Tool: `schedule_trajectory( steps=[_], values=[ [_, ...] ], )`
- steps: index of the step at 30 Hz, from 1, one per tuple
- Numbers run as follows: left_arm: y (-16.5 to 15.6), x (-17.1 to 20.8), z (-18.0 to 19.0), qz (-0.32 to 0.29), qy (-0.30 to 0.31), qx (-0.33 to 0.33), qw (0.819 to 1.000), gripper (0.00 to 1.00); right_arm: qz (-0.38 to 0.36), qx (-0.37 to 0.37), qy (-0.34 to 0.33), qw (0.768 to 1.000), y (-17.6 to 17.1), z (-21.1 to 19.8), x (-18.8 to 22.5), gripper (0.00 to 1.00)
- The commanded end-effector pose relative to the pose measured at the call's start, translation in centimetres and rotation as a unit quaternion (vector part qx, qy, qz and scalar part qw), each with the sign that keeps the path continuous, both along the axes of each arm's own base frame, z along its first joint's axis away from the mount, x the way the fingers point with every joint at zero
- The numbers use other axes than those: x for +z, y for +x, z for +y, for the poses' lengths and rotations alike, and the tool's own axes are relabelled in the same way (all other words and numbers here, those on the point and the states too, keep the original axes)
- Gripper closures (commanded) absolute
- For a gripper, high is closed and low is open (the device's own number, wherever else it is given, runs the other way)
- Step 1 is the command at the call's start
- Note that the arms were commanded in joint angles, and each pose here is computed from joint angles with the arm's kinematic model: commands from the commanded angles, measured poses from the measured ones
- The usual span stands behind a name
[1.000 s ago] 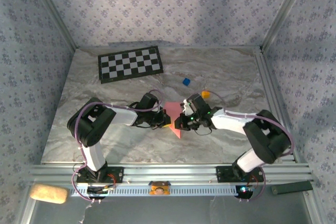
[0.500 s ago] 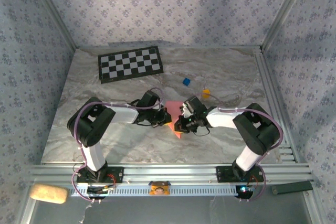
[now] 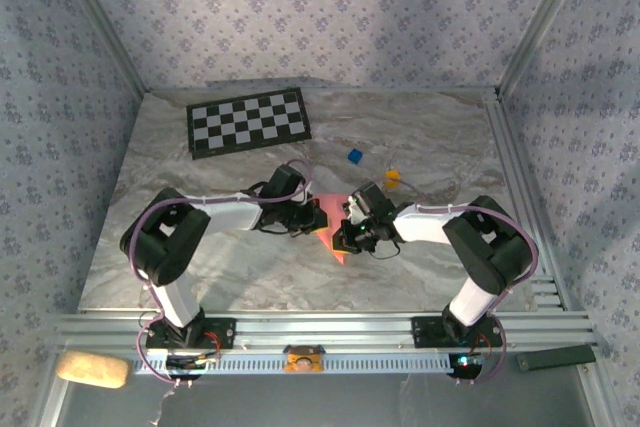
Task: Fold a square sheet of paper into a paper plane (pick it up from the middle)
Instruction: Third fold the triangle at the center of the table.
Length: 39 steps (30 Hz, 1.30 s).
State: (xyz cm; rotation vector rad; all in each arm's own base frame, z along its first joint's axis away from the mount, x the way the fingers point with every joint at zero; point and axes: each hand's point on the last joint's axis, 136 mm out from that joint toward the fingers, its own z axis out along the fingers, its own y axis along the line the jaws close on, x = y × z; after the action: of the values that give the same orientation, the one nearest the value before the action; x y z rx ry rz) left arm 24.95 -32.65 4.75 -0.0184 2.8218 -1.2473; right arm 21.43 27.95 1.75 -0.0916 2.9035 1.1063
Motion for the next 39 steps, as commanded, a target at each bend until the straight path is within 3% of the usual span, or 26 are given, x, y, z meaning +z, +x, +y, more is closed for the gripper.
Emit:
schedule_trajectory(
  steps=[1, 12, 20, 25, 31, 39],
  values=[
    [-0.3, -1.4, 0.0, 0.008, 0.014, -0.005, 1.000, 0.99, 0.033, -0.012, -0.065, 0.997, -1.3, -2.5, -3.2, 0.97],
    [1.9, -4.9, 3.3, 0.023, 0.064, 0.049, 0.996, 1.00, 0.044, -0.007, -0.084, 0.995, -2.2, -3.4, -4.1, 0.98],
    [4.1, -5.1, 5.8, 0.018, 0.060, 0.072, 0.995, 1.00, 0.044, -0.005, -0.086, 0.995, -2.4, -3.6, -4.4, 0.99],
    [5.0, -4.3, 6.5, 0.006, 0.044, 0.080, 0.996, 1.00, 0.044, -0.004, -0.085, 0.995, -2.4, -3.7, -4.4, 0.99],
    [5.3, -0.6, 6.0, -0.041, 0.014, 0.079, 0.996, 0.96, 0.043, -0.004, -0.082, 0.996, -2.1, -3.7, -4.2, 0.99],
    [2.8, 1.4, 3.1, -0.057, -0.017, 0.039, 0.998, 0.94, 0.043, -0.006, -0.082, 0.996, -2.0, -3.6, -4.2, 0.99]
  ],
)
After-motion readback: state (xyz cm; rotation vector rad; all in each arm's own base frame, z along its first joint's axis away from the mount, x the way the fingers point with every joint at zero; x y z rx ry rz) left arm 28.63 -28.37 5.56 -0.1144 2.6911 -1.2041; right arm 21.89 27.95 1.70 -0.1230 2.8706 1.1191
